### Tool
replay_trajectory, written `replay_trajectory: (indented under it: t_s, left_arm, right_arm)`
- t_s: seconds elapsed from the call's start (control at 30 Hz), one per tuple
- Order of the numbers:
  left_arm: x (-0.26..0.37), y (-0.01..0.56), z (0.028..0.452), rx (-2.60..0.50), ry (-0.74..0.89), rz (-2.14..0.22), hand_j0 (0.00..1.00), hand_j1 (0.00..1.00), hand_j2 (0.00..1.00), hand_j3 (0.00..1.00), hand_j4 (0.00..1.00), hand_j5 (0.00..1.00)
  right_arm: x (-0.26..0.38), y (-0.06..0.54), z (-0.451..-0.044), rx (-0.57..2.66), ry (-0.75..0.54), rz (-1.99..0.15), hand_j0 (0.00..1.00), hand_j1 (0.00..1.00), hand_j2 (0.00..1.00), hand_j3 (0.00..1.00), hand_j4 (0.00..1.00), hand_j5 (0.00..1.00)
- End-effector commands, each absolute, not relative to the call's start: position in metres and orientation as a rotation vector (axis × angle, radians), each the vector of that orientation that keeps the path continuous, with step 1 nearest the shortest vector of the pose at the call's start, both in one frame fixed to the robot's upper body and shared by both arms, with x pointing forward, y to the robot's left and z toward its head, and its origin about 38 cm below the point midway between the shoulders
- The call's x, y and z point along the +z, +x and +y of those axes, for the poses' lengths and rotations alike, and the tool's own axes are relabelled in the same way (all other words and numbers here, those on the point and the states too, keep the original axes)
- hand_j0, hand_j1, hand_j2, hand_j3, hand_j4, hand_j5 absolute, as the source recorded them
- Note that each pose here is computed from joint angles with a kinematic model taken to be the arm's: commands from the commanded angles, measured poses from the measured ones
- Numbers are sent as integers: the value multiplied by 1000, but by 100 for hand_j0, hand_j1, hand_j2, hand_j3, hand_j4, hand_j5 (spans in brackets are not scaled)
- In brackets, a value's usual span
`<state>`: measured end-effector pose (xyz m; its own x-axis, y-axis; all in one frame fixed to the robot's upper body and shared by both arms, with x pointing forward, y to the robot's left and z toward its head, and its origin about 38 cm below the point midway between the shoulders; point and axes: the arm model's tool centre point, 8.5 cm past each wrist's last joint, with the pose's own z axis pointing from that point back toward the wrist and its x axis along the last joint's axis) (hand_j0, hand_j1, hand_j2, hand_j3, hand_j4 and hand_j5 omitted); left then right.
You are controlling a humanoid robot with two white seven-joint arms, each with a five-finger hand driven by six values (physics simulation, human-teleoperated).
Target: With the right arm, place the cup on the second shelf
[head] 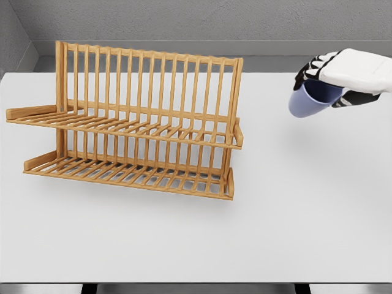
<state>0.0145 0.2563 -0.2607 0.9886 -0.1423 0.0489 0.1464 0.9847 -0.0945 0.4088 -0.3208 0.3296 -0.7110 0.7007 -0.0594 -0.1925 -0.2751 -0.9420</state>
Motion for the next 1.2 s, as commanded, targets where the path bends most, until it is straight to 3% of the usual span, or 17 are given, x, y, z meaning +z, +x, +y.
replay_trajectory:
  t_s: [0.0, 0.83, 1.17]
  left_arm:
    - [-261, 15, 256, -145, -98, -42, 100, 100, 100, 100, 100, 100]
    - [-261, 15, 256, -145, -98, -42, 100, 100, 100, 100, 100, 100]
    - [-261, 15, 256, -145, -98, -42, 100, 100, 100, 100, 100, 100]
  right_arm:
    - [335, 404, -318, 2053, -647, -1424, 61, 61, 61, 61, 61, 61]
    - [363, 387, -315, 2232, -674, -1571, 62, 62, 62, 62, 62, 62]
    - [367, 385, -313, 2192, -605, -1638, 62, 62, 62, 62, 62, 62]
